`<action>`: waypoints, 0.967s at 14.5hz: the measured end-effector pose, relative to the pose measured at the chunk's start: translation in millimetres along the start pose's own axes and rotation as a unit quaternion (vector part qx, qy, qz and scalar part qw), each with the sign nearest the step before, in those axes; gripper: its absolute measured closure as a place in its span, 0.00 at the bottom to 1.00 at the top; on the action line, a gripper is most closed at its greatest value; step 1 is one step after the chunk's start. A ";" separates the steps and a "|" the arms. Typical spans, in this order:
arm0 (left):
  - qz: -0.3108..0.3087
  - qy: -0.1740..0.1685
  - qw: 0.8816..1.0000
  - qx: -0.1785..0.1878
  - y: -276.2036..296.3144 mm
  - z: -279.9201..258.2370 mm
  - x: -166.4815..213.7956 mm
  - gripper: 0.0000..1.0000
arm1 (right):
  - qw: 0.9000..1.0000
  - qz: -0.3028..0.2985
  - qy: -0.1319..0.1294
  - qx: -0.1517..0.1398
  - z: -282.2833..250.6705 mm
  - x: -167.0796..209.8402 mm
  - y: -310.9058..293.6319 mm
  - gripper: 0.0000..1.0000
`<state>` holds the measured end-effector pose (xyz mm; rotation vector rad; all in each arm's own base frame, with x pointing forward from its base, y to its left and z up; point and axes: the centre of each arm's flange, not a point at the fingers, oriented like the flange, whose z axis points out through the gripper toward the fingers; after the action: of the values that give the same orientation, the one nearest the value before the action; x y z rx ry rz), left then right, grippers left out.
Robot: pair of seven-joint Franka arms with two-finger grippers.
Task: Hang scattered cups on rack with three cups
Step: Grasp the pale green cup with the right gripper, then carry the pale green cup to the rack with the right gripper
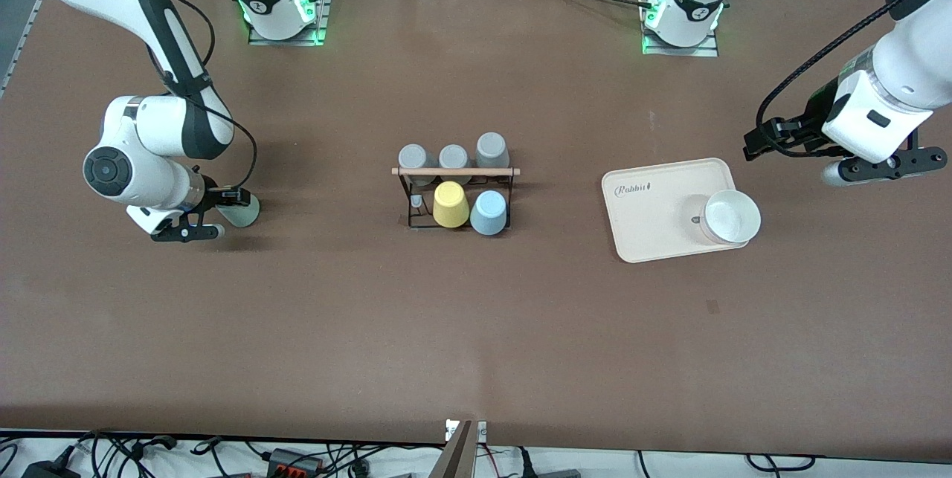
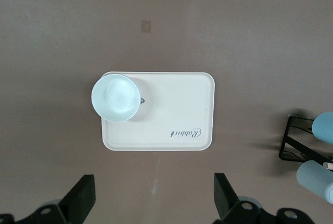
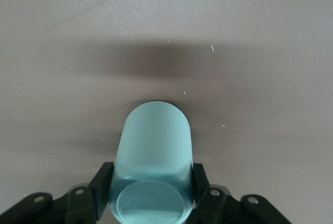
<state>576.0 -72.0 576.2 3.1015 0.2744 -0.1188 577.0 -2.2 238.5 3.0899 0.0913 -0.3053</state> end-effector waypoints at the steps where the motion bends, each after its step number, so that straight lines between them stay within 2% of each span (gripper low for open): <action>1: 0.002 0.003 1.000 0.009 -0.1 0.0 0.0 0.00 | 1.000 -0.003 -0.005 0.000 -16.0 3.9 -3.8 0.34; 4: 0.007 0.005 1.000 0.018 2.9 0.1 -0.9 0.00 | 0.999 -0.039 -0.016 -0.003 -109.7 20.4 -48.9 0.34; 7: 0.006 0.005 1.000 0.018 2.2 0.0 -0.7 0.00 | 0.998 -0.069 0.008 0.002 -188.4 21.2 -125.2 0.34; 10: 0.006 0.006 1.000 0.018 2.1 0.0 -0.7 0.00 | 0.998 -0.065 0.016 0.021 -199.0 16.5 -205.0 0.34; 12: 0.006 0.006 1.000 0.018 2.1 0.0 -0.7 0.00 | 0.999 -0.040 0.014 0.021 -190.6 12.5 -255.2 0.34; 14: 0.006 0.006 1.000 0.018 2.1 -0.1 -0.7 0.00 | 0.999 -0.013 0.023 0.020 -192.6 7.9 -299.4 0.34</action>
<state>575.7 -74.1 576.3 3.1397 0.2561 -0.1074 603.6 304.7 417.0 3.1387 0.1271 -0.2407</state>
